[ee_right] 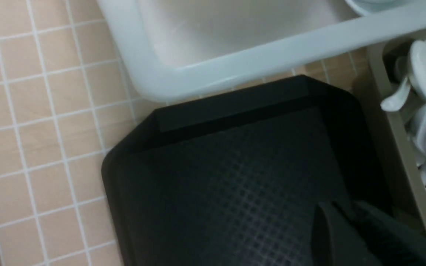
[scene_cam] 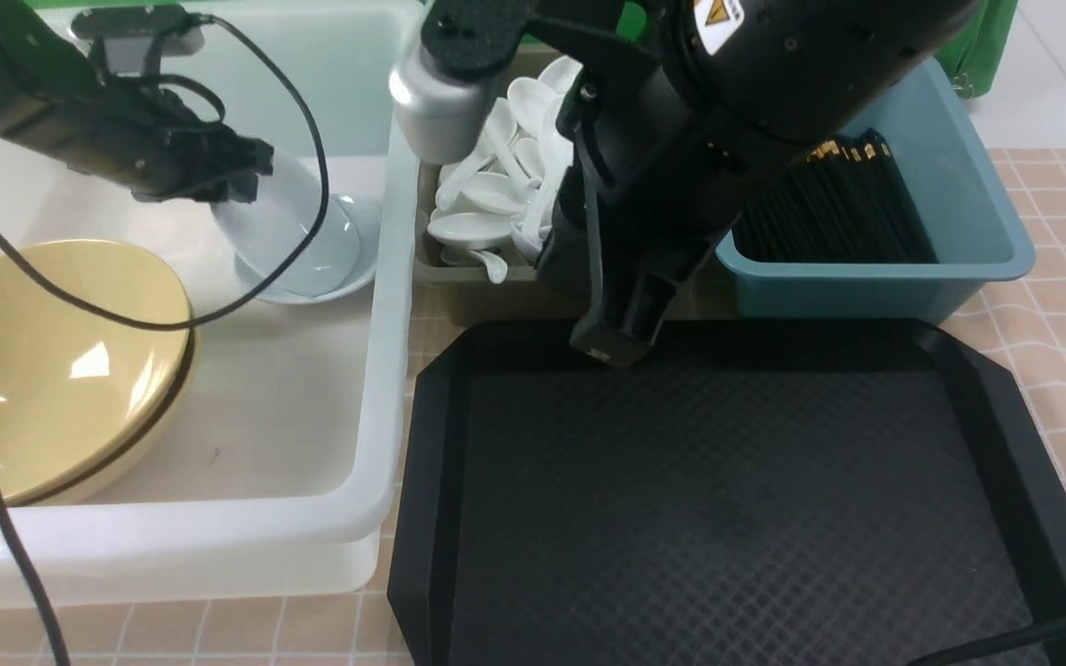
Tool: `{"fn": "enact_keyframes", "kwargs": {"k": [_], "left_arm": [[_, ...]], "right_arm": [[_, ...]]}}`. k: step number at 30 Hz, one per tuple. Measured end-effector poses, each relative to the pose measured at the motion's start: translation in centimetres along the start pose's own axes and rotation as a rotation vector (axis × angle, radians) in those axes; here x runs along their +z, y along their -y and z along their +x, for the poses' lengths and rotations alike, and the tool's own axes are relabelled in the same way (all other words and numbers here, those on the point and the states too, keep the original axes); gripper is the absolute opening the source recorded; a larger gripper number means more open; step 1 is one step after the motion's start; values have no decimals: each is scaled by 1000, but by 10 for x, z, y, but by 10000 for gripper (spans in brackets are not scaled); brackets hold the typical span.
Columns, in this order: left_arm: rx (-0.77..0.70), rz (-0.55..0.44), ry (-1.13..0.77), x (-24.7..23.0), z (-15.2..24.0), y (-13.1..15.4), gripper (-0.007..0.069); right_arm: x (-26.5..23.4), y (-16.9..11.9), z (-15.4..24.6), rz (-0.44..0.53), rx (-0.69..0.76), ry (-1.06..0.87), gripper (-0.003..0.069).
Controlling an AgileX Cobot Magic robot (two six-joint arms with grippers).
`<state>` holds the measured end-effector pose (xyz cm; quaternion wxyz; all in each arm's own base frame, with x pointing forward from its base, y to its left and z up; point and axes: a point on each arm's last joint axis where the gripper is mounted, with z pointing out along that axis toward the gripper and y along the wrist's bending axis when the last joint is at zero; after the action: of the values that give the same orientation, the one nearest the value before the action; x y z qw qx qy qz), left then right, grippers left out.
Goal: On brown table put chopsticks spoon bowls plates into blue grey white boxes.
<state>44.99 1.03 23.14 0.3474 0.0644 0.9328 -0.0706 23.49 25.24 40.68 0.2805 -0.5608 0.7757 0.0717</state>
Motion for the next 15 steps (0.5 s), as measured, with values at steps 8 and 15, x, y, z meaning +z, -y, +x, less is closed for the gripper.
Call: {"fn": "enact_keyframes", "kwargs": {"k": [8, 15], "left_arm": [[107, -38, 10, -19, -14, 0, 515], [110, -6, 113, -103, -62, 18, 496]], "right_arm": [[0, 1, 1, 6, 10, -7, 99], [0, 0, 3, -2, 15, -30, 99]]}}
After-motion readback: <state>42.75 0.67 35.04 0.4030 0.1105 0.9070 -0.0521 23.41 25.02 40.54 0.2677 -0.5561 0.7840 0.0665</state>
